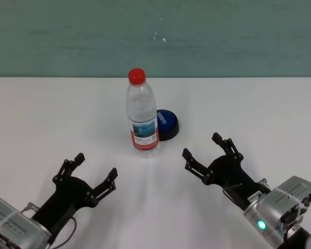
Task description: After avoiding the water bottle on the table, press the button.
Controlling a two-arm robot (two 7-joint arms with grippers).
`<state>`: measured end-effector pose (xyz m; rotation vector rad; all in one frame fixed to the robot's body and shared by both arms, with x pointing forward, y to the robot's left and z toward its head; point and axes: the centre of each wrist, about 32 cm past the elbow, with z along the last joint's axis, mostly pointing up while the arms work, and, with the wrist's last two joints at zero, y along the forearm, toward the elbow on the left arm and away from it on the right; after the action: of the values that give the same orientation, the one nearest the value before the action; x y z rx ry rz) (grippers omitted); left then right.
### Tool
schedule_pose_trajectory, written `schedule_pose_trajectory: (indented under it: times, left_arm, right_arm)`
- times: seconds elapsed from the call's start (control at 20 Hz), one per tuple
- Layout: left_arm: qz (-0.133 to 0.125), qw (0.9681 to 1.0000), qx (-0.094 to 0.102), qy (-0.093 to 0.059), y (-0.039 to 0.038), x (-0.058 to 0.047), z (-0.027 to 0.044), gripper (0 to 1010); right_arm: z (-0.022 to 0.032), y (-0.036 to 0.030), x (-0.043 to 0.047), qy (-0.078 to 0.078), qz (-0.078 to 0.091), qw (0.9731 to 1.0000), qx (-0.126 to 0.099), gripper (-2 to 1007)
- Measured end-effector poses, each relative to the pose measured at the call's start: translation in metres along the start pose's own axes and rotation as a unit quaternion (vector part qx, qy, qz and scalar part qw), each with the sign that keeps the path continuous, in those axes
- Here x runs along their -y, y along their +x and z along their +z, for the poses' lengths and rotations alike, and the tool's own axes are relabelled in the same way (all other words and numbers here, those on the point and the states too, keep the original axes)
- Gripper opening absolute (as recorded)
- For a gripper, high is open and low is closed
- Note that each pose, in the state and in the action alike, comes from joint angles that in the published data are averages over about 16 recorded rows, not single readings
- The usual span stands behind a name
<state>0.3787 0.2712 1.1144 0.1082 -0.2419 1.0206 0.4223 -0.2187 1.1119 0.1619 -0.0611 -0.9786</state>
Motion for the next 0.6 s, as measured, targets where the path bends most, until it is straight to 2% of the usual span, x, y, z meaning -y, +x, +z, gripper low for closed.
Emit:
schedule_pose_trajectory:
  times: [0.6]
  left_arm:
    - [0.000, 1.0000, 0.000, 0.000, 0.0000, 0.0000, 0.0000, 1000]
  right_arm:
    - [0.0000, 0.0000, 0.0000, 0.000, 0.000, 1.0000, 0.000, 1004]
